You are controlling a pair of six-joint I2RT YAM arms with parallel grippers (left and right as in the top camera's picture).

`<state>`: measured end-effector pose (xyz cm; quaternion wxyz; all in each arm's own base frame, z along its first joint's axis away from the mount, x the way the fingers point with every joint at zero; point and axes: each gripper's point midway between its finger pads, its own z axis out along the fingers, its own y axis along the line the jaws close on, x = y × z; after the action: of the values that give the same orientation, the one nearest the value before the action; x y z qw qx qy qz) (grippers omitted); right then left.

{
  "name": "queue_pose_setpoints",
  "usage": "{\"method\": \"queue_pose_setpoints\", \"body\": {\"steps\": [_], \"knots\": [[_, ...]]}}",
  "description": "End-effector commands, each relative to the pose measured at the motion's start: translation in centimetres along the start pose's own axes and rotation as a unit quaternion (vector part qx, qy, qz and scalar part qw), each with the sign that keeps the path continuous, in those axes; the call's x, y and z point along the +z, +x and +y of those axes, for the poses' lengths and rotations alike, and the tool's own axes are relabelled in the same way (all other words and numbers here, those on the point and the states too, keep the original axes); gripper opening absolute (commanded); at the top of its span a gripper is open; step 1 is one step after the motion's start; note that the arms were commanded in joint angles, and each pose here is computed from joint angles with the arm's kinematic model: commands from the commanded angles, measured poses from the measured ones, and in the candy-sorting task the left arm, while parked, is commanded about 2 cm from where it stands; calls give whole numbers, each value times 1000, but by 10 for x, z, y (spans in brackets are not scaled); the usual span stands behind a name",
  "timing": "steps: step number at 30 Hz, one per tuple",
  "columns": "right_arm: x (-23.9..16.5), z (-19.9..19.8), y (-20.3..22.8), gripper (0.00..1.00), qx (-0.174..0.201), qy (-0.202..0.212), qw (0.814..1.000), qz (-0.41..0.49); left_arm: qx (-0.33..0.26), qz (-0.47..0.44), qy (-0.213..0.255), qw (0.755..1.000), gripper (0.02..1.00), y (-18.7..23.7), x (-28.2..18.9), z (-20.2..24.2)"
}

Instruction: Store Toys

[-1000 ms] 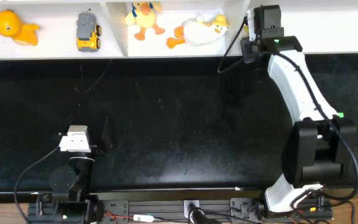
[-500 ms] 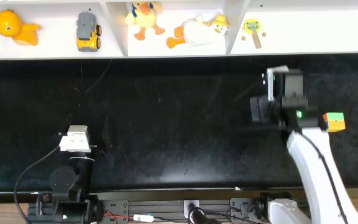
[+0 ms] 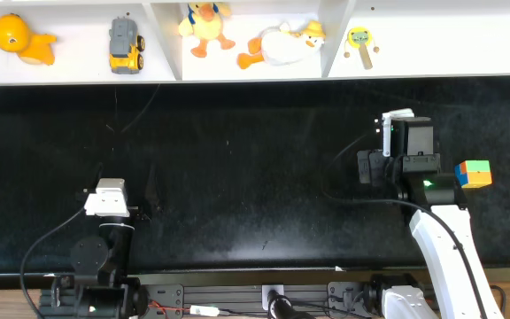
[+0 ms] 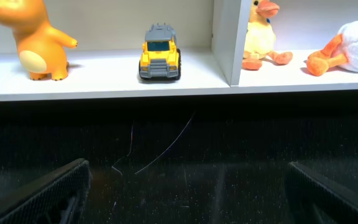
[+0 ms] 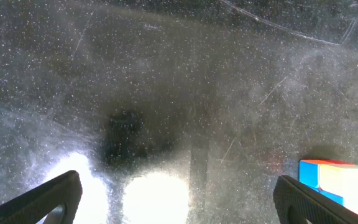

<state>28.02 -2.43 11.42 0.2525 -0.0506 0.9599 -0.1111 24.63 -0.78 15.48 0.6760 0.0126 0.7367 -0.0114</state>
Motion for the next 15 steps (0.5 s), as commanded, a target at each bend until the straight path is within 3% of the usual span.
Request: {"method": "queue_pose_setpoints", "body": {"steps": [1,8,12,15], "knots": [[-4,0,-7,996,13,-8,1000,-23,-6,-4,10,1000,998,-2,-1,-4],[-10,-46,27,996,64,35,997,24,-6,-4,10,1000,998,-2,-1,-4],[-13,-86,53,998,29,39,998,46,-6,-4,10,1000,998,-2,-1,-4],[-13,-101,61,998,26,15,999,31,-6,-4,10,1000,998,-2,-1,-4]]}}
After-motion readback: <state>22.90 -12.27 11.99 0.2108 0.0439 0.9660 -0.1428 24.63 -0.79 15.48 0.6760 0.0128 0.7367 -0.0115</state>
